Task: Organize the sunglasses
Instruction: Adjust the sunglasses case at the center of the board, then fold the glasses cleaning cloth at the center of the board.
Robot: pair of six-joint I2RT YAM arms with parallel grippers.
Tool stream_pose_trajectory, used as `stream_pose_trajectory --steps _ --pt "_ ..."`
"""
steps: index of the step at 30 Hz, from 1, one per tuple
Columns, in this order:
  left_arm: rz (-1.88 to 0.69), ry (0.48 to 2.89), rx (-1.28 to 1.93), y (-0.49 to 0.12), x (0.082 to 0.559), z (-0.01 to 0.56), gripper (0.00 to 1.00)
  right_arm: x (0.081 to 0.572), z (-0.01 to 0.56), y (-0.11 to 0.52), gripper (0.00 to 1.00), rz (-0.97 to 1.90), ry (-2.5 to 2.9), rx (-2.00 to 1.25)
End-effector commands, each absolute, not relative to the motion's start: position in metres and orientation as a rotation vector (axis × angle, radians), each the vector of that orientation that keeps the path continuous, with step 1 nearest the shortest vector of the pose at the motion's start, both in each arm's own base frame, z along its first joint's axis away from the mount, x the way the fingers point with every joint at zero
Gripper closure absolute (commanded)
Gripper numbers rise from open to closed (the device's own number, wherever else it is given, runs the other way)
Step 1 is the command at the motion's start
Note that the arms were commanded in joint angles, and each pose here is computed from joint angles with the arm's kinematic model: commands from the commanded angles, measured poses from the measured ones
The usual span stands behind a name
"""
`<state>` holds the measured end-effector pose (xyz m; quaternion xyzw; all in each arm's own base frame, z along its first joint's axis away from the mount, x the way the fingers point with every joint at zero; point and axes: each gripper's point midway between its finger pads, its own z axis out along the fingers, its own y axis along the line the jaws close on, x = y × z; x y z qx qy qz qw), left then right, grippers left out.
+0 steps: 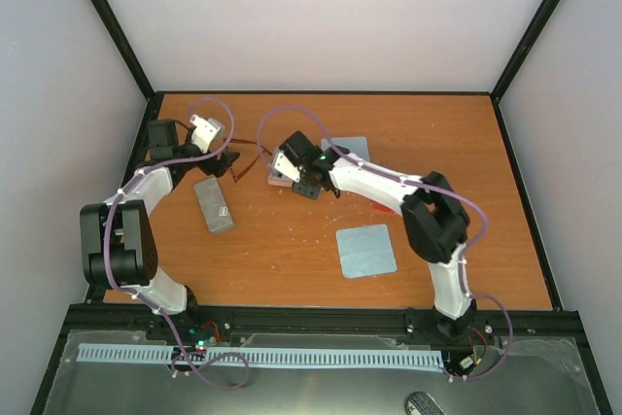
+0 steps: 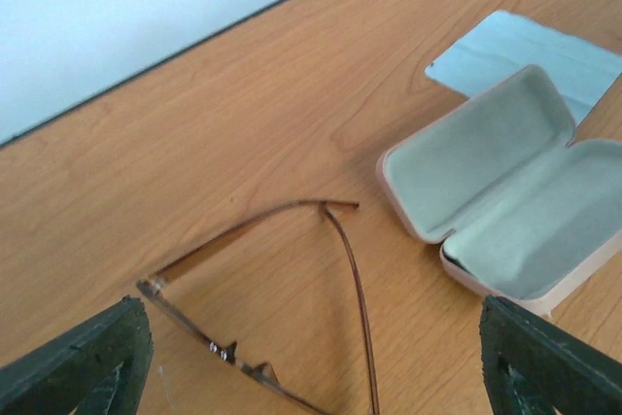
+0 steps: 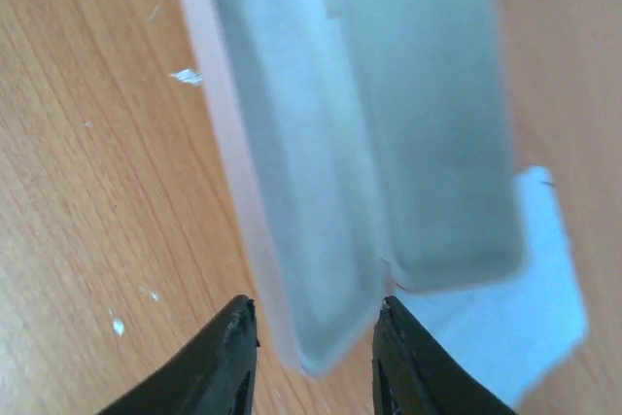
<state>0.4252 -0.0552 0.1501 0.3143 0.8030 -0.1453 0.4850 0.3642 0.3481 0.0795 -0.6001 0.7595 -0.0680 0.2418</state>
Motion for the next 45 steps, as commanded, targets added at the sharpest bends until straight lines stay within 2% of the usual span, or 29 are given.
stream_pose_trajectory --steps 1,3,7,10,12,16,18,26,34,45 --pt "-0.456 1.865 0.864 -0.087 0.422 0.19 0.12 0.378 0.149 0.326 0.72 -0.132 2.133 -1.201" --pt "-0.496 1.865 0.933 -0.11 0.411 0.19 0.13 0.373 0.148 0.302 0.75 -0.085 2.251 -1.047" --pt "-0.583 1.835 1.028 -0.155 0.383 0.191 0.24 0.355 0.124 0.239 0.96 -0.063 2.533 -0.764" --pt "-0.659 1.827 1.098 -0.188 0.36 0.187 0.28 0.33 0.103 0.209 0.97 0.085 2.703 -0.611" --pt "-0.698 1.83 1.137 -0.206 0.348 0.182 0.29 0.314 0.098 0.198 0.94 0.174 2.746 -0.526" --pt "-0.73 1.846 1.232 -0.242 0.33 0.166 0.23 0.282 0.075 0.175 0.74 0.15 2.857 -0.445" --pt "-0.738 1.865 1.252 -0.255 0.329 0.158 0.22 0.271 0.067 0.17 0.69 0.152 2.902 -0.428" --pt "-0.75 1.905 1.296 -0.28 0.326 0.141 0.21 0.251 0.037 0.143 0.69 0.072 3.011 -0.307" --pt "-0.751 1.945 1.295 -0.285 0.329 0.134 0.21 0.264 0.025 0.134 0.64 0.039 3.027 -0.261" --pt "-0.736 1.961 1.315 -0.299 0.336 0.13 0.21 0.273 0.001 0.138 0.68 0.057 3.084 -0.275"
